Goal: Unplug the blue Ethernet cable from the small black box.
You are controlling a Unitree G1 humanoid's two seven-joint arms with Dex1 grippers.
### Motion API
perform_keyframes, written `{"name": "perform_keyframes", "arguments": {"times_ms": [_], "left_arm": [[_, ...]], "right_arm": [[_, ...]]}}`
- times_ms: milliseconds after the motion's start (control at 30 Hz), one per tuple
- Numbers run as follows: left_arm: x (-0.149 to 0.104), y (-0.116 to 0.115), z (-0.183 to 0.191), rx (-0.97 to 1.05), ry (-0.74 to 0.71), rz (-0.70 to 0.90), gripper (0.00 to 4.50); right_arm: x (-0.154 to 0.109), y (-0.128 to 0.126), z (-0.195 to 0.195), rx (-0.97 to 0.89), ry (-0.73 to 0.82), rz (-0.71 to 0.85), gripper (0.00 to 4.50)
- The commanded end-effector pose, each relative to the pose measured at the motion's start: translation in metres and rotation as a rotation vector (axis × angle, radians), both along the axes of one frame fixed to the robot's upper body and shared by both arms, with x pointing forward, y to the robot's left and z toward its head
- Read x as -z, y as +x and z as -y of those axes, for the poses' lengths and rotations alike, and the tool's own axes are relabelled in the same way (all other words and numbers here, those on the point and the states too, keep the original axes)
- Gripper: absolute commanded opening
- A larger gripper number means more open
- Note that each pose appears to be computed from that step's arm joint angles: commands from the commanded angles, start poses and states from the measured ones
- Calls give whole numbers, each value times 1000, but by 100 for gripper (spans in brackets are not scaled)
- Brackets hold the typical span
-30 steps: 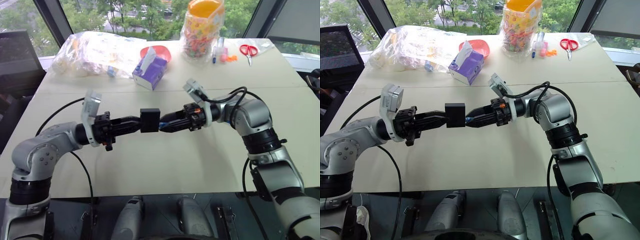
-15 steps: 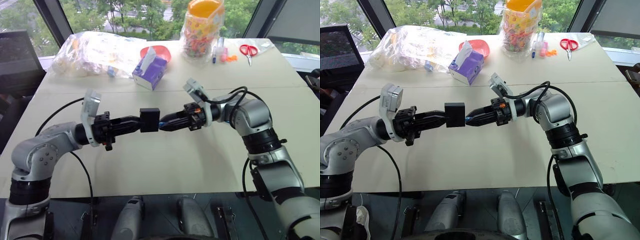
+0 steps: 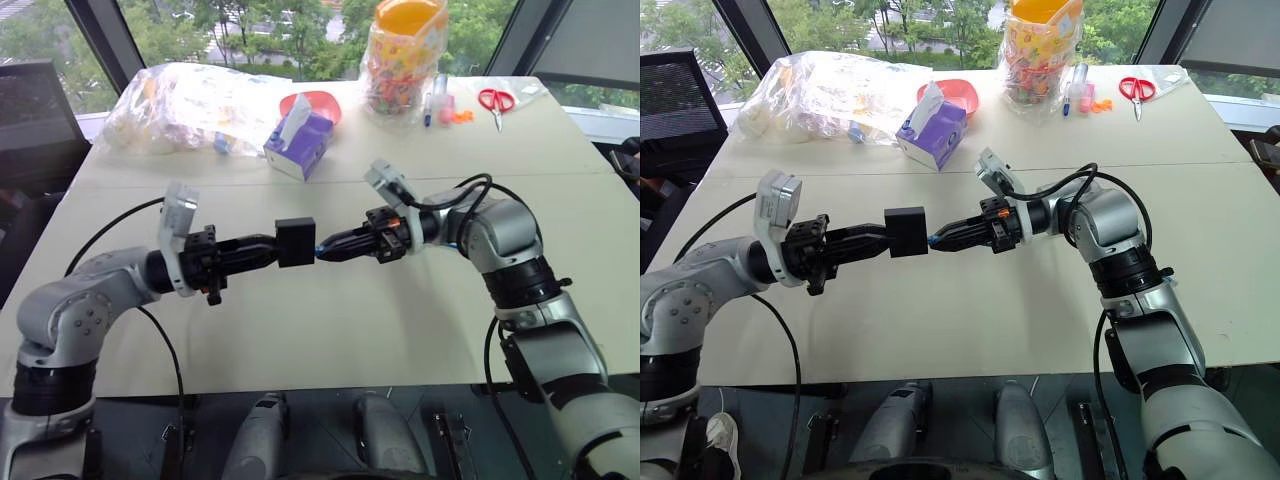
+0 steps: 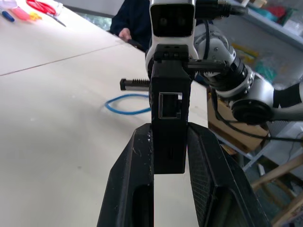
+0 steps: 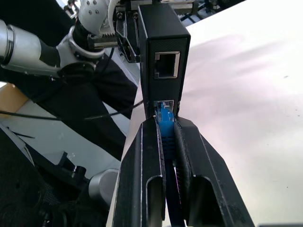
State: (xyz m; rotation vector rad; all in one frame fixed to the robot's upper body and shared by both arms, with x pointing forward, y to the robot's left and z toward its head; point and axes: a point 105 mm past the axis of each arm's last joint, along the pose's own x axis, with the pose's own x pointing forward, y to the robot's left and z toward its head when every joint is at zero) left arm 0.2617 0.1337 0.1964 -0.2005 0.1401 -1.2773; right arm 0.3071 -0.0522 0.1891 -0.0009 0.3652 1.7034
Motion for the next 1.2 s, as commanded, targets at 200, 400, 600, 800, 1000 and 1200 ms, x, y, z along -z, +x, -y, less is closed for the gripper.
{"name": "perform_keyframes", "arguments": {"times_ms": [200,400,600,800,1000,1200], "left_arm": [[-11,-3,-17,-47,55,115,43],[-5,5,-12,-93,65,179,43],[14,48,2,-288,41,306,43],[43,75,29,-364,40,388,43],[66,91,42,-413,64,428,43],[90,102,49,-461,119,461,43]], "right_arm": [[15,52,62,317,-120,139,4],[17,63,75,360,-131,169,4],[25,114,81,697,-207,449,4],[39,131,99,858,-265,514,116],[32,135,116,924,-257,524,430],[2,134,124,961,-121,479,445]]}}
